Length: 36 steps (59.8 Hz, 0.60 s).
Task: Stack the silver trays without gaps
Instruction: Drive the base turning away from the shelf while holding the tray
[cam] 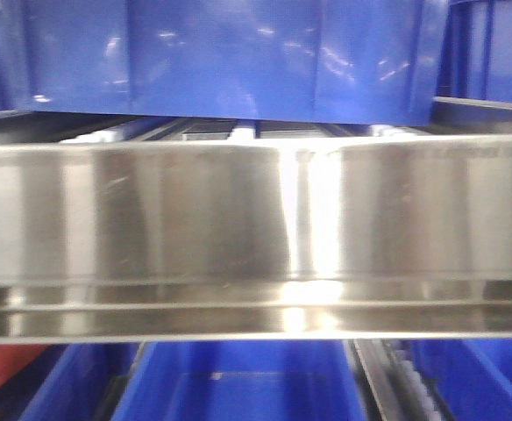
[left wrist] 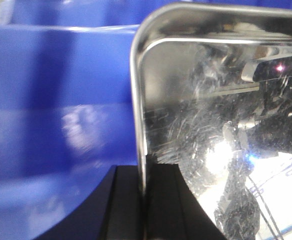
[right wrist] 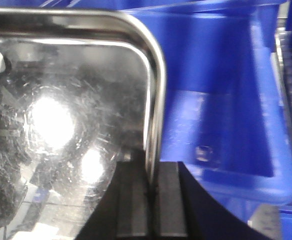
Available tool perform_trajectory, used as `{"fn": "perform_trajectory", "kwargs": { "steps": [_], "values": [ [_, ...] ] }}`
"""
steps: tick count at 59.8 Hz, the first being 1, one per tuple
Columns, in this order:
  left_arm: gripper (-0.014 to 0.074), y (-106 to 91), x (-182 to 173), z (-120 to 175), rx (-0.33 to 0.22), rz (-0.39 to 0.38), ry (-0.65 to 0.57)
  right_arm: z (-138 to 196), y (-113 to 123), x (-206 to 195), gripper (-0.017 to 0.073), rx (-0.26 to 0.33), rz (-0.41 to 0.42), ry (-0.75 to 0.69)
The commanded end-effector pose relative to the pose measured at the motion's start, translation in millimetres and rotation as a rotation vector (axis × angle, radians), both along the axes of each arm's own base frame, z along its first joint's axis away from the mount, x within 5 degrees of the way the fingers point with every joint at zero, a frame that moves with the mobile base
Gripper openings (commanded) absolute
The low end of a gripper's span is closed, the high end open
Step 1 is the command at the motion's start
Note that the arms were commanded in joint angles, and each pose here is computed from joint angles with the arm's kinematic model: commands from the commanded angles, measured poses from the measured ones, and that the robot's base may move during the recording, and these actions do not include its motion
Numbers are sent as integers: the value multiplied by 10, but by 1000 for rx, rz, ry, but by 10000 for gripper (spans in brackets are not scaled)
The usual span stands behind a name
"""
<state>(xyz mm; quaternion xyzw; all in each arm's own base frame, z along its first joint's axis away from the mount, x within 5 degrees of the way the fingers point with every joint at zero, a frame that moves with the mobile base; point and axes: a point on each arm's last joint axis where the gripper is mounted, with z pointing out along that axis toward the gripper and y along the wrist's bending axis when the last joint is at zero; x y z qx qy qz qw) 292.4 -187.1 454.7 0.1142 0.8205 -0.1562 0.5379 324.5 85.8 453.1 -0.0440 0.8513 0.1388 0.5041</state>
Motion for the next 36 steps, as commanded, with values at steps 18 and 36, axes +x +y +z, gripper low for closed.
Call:
{"fn": "perform_trajectory", "kwargs": {
  "steps": [18,36],
  "values": [
    [-4,15,-15,113,-31,-10,-58,101,6,-40,-80,8,7,-61],
    [-4,15,-15,113,-31,-10,-58,103,6,-40,-80,9,7,-63]
  ]
}}
